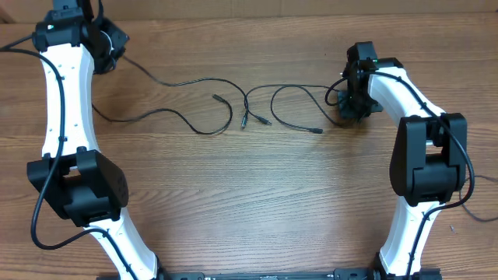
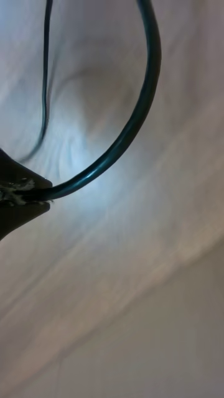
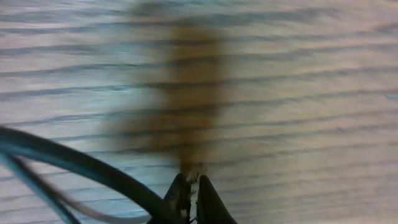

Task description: Untangle cables

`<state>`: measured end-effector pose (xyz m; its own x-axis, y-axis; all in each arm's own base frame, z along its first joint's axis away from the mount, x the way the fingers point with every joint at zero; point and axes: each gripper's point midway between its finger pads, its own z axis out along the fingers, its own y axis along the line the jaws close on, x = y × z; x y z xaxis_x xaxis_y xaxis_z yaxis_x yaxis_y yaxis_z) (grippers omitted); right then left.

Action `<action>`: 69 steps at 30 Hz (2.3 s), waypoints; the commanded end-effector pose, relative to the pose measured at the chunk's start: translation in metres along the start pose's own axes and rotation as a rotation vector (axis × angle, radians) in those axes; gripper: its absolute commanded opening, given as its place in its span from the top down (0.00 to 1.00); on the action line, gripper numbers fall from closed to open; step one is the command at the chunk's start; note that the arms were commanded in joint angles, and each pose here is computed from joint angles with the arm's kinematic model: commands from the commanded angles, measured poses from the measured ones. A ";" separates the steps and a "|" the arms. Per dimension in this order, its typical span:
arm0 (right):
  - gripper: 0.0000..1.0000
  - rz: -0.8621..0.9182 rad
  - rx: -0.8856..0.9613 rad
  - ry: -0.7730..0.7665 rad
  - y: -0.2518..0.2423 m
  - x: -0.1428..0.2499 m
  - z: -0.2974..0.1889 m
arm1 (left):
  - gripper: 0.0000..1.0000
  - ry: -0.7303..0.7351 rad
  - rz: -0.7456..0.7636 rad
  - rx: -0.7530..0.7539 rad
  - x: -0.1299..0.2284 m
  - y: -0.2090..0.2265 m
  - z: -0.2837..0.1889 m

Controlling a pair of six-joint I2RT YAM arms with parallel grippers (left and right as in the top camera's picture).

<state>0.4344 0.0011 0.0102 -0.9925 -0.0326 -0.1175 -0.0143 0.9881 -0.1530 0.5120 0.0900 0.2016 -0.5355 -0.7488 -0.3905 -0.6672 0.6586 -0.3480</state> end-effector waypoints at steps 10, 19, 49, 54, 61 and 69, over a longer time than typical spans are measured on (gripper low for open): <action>0.96 0.553 0.051 0.044 -0.131 0.024 0.004 | 0.96 -0.342 -0.200 -0.457 -0.041 0.086 -0.056; 0.96 0.301 -0.421 -0.037 -0.058 -0.003 -0.026 | 0.96 -0.120 -0.071 -0.261 0.002 0.033 -0.017; 0.00 -0.133 -0.124 -0.151 0.133 -0.015 -0.021 | 0.96 0.083 0.031 -0.370 0.067 0.033 0.063; 0.13 -0.042 -0.118 -0.076 0.133 -0.002 -0.002 | 0.96 0.099 0.074 -0.376 0.069 0.035 0.062; 0.96 -0.052 -0.435 0.041 0.156 0.015 -0.005 | 0.96 0.131 0.165 -0.385 0.072 0.039 0.060; 0.96 0.161 -0.199 -0.053 0.027 -0.032 0.000 | 0.96 0.140 0.167 -0.392 0.074 0.040 0.059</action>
<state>0.4427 0.0902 0.0044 -0.9907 0.0294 -0.1332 0.0084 0.9878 0.1553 0.4754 0.0692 0.1127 -0.6696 -0.6810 -0.2964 -0.7236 0.6881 0.0535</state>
